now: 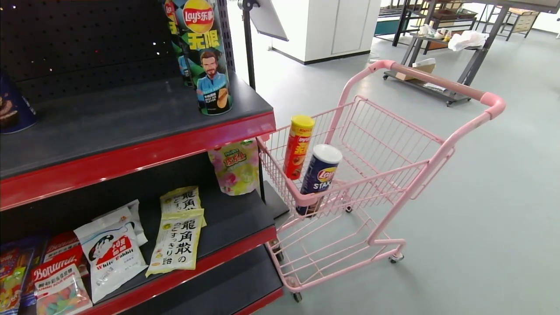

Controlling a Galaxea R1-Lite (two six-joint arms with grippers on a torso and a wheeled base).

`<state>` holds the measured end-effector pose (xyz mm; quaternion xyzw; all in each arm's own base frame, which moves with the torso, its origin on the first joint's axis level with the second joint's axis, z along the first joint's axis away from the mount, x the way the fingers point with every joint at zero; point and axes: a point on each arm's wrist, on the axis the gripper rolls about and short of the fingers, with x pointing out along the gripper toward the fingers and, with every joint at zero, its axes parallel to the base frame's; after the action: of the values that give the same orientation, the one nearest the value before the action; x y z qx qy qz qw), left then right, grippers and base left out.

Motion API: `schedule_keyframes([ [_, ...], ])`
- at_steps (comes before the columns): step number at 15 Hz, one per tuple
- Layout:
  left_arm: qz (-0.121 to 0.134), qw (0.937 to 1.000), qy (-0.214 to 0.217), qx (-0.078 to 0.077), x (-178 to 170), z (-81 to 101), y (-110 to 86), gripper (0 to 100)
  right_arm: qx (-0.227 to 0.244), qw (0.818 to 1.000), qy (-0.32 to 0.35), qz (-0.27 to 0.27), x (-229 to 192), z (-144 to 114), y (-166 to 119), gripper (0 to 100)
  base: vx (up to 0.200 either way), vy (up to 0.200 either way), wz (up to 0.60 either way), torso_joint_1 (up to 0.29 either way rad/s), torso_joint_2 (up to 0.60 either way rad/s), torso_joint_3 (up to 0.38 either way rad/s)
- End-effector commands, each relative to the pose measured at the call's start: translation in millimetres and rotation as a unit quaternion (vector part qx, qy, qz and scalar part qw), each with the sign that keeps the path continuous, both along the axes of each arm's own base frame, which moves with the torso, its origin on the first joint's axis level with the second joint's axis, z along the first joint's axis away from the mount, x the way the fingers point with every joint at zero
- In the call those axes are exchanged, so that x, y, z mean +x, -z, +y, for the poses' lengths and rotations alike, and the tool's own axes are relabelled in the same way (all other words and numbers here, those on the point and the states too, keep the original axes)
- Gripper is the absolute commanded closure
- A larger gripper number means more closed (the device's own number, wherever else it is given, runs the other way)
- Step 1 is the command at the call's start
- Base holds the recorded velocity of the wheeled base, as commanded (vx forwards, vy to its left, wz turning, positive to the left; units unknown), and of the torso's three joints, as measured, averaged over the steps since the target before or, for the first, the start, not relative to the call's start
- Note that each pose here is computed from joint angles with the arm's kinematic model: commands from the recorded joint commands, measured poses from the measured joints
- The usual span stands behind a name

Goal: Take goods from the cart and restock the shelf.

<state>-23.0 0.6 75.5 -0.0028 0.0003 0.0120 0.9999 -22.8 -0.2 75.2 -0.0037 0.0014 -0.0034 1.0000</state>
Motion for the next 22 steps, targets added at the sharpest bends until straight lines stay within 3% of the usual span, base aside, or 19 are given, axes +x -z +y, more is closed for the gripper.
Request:
schedule_keyframes([
  [1, 0.0, 1.0, 0.001, -0.001, 0, 0.0, -0.1, 0, -0.002, 1.0, -0.003, -0.001, 0, 0, 0, 0, 0.0, 0.0, 0.0, -0.119, 0.4, 0.281],
  [3, 0.0, 1.0, 0.001, -0.001, 0, 0.0, -0.1, 0, -0.002, 0.999, -0.007, 0.033, 5, 0, -1, 0, 0.0, 0.0, 0.0, -0.054, 0.18, 0.127],
  [4, 0.0, 1.0, 0.001, -0.001, 0, 0.0, -0.1, 0, -0.005, 1.0, -0.01, 0.025, 5, 0, -11, 0, 0.0, 0.0, 0.0, -0.022, 0.09, 0.061],
  [5, 0.0, 1.0, 0.001, -0.001, 0, 0.0, -0.1, 0, 0.017, 0.999, -0.028, 0.021, 12, 1, -66, 0, 0.0, 0.0, 0.0, 0.0, 0.0, 0.0],
  [6, 0.0, 1.0, 0.001, 0.0, 0, 0.0, -0.1, 0, 0.113, 0.991, -0.041, 0.054, 53, 3, -135, 0, 0.0, 0.0, 0.0, 0.0, 0.0, 0.0],
  [7, 0.001, 1.0, 0.001, -0.001, 0, 0.0, 0.4, 0, 0.125, 0.989, -0.054, 0.058, 65, 4, -151, 0, 0.0, 0.0, 0.0, 0.0, 0.0, 0.0],
  [8, 0.0, 1.0, 0.001, 0.0, 0, 0.0, -0.2, 0, 0.048, 0.978, -0.174, 0.104, 104, 20, -164, 0, 0.0, 0.0, 0.0, 0.0, 0.0, 0.0],
  [10, 0.0, 1.0, 0.001, 0.0, 0, 0.0, -0.1, 0, 0.044, 0.969, -0.188, 0.155, 163, 35, -143, 0, 0.0, 0.0, 0.0, 0.0, 0.0, 0.0],
  [11, 0.0, 1.0, 0.001, 0.0, 0, 0.0, -0.1, 0, 0.046, 0.968, -0.189, 0.157, 168, 36, -142, 0, 0.0, 0.0, 0.0, 0.0, 0.0, 0.0],
  [13, 0.0, 1.0, 0.001, 0.0, 0, 0.0, -0.1, 0, 0.062, 0.947, -0.23, 0.214, 236, 53, -105, 0, 0.0, 0.0, 0.0, 0.0, 0.0, 0.0],
  [18, 0.0, 1.0, 0.001, 0.0, 0, 0.0, -0.2, 0, 0.053, 0.936, -0.26, 0.231, 305, 89, -67, 0, 0.0, 0.0, 0.0, 0.0, 0.0, 0.0],
  [22, 0.0, 1.0, 0.001, 0.0, 0, 0.0, 0.2, 0, 0.048, 0.934, -0.282, 0.216, 341, 113, -65, 0, 0.0, 0.0, 0.0, 0.0, 0.0, 0.0],
])
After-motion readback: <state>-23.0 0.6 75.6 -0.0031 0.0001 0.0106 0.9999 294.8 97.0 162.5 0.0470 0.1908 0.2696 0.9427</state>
